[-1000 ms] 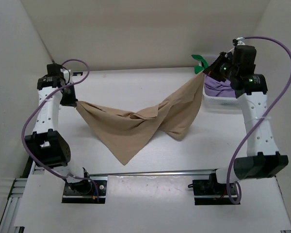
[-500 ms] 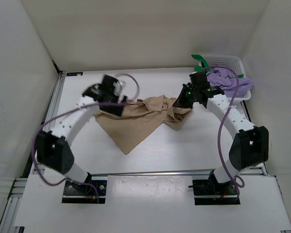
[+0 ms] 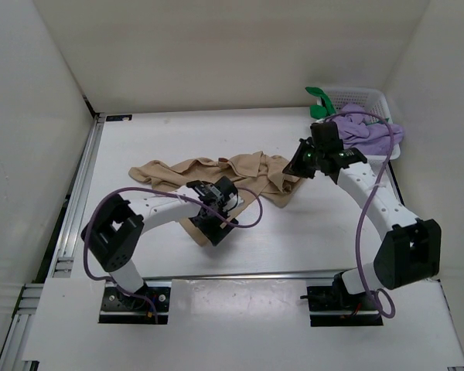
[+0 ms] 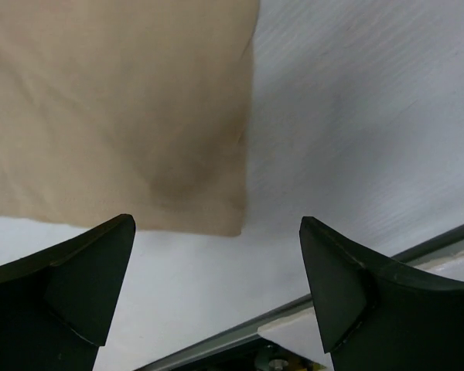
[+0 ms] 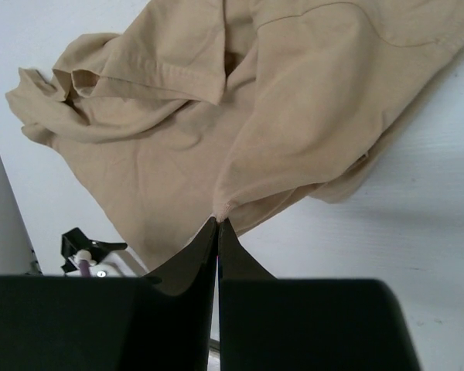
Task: Fold and stack the t-shirts
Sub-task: Flatten out the tshirt
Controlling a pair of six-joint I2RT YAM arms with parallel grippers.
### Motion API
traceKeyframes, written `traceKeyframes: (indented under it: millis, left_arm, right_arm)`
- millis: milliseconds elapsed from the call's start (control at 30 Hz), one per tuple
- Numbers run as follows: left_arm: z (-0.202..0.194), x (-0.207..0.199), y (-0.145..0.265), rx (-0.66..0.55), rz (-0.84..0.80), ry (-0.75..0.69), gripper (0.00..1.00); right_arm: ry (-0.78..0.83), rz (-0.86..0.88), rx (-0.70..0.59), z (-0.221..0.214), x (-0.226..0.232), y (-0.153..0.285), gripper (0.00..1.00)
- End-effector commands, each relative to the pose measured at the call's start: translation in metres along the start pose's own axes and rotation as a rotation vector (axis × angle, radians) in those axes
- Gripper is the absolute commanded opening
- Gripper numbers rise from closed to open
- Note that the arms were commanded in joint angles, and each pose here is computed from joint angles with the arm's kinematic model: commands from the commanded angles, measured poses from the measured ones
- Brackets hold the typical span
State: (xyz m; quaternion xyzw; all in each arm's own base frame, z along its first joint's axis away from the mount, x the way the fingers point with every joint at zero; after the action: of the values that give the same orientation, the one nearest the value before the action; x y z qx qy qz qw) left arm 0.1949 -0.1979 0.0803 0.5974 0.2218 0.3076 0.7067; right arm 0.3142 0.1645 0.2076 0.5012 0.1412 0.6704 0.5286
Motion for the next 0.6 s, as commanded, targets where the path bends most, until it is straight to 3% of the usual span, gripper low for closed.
traceKeyframes:
  millis: [0, 167, 233, 300, 333, 367, 467, 567]
  left_arm:
    - [0.006, -0.002, -0.010, -0.038, 0.004, -0.005, 0.96]
    - [-0.016, -0.003, -0.034, 0.043, 0.030, -0.021, 0.84]
    - [-0.020, 0.002, -0.042, 0.078, 0.034, -0.006, 0.69]
    - [-0.022, 0.009, -0.045, 0.089, 0.038, 0.021, 0.51]
    - [-0.023, 0.013, -0.048, 0.104, 0.040, 0.034, 0.26]
    - [-0.020, 0.020, -0.047, 0.095, 0.043, 0.060, 0.12]
    - [-0.008, 0.039, -0.040, 0.054, 0.055, 0.126, 0.10]
    - [0.011, 0.087, -0.013, -0.058, 0.152, 0.252, 0.10]
  right_arm:
    - [-0.010, -0.026, -0.055, 0.005, -0.007, 0.015, 0.00]
    - [-0.005, -0.050, -0.095, 0.007, -0.014, 0.026, 0.00]
    - [-0.012, -0.055, -0.101, 0.008, -0.016, 0.030, 0.00]
    - [-0.009, -0.054, -0.115, 0.011, -0.018, 0.034, 0.00]
    - [-0.009, -0.054, -0.116, 0.011, -0.018, 0.034, 0.00]
    - [0.000, -0.055, -0.115, 0.011, -0.018, 0.034, 0.00]
    - [-0.007, -0.058, -0.116, 0.020, -0.021, 0.031, 0.00]
    - [-0.028, -0.040, -0.116, 0.064, -0.021, 0.015, 0.00]
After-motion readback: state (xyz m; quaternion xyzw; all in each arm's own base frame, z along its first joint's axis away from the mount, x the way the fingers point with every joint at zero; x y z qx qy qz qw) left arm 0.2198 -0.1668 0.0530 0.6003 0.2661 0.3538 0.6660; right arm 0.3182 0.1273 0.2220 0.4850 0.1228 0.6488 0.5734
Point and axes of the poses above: each gripper's point midway between its finger pads, its own y axis back along the fingers, its own x axis along the line the jaws close on, z = x × y, the point moved 4 cm from there along y, back along the fingers, and after that the axes turned 1 degree about y, right-handed, at the moved point
